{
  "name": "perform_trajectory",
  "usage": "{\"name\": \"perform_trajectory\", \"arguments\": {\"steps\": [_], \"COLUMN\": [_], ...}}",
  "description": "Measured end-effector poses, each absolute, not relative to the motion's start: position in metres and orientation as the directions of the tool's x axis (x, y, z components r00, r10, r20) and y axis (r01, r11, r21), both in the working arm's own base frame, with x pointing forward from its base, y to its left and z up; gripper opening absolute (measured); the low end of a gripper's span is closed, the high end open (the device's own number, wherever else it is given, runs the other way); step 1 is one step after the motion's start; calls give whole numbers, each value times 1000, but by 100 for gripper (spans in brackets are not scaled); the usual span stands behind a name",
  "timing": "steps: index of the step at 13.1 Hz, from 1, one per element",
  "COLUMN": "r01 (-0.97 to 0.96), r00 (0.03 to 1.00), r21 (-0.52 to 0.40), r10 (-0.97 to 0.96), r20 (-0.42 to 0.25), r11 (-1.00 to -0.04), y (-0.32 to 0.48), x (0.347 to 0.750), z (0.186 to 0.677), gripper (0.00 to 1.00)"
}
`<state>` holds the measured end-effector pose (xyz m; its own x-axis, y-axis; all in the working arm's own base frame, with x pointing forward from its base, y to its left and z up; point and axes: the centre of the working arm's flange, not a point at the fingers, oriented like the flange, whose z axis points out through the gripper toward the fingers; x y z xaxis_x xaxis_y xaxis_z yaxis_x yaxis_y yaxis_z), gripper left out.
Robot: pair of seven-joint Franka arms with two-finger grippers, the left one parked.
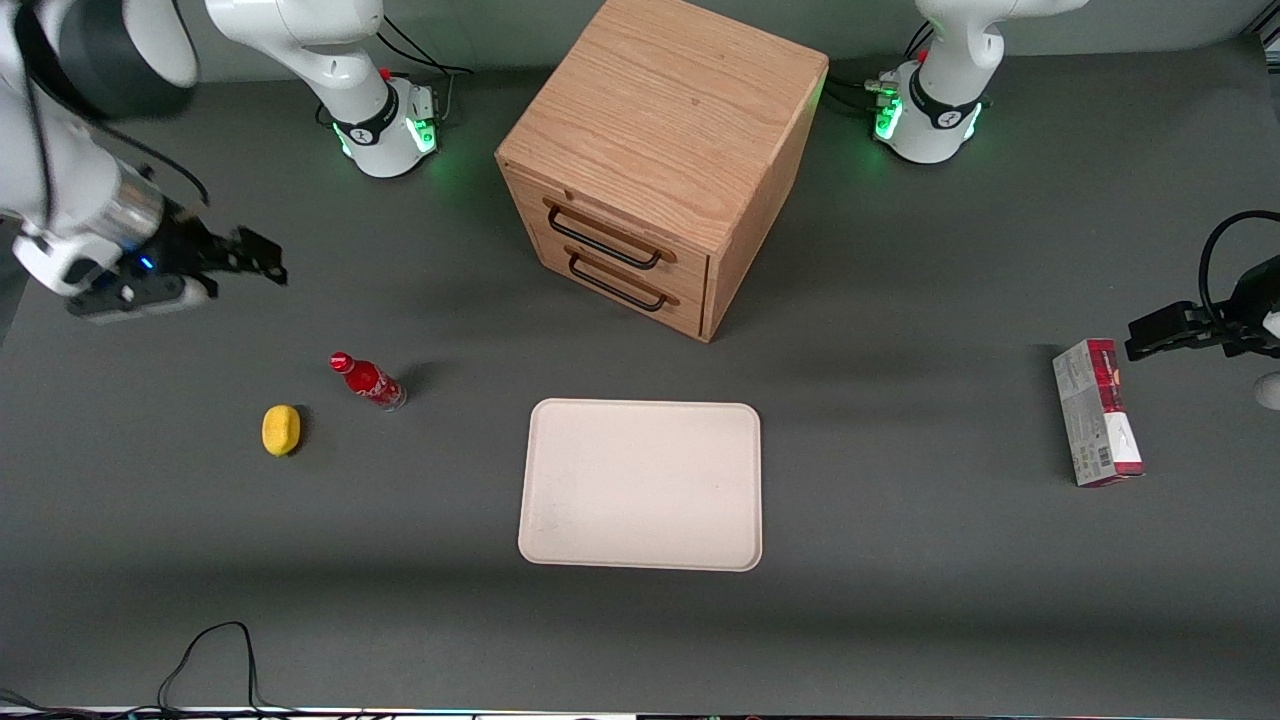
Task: Place coke bottle on tray
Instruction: 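Move the right gripper down toward the red Coca-Cola bottle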
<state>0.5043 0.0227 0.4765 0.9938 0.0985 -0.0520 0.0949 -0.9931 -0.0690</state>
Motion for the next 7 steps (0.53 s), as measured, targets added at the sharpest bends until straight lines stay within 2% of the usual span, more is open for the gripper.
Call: {"name": "perform_trajectory", "arguments": {"steps": [4, 7], "r01": [109, 115], "r00": [993, 992], "r21": [-67, -67], "r10": [112, 118], "r20": [-41, -42], "r11": [-992, -991], "y": [35, 41], "x": [528, 540], "z": [406, 374], "gripper": [100, 100]}}
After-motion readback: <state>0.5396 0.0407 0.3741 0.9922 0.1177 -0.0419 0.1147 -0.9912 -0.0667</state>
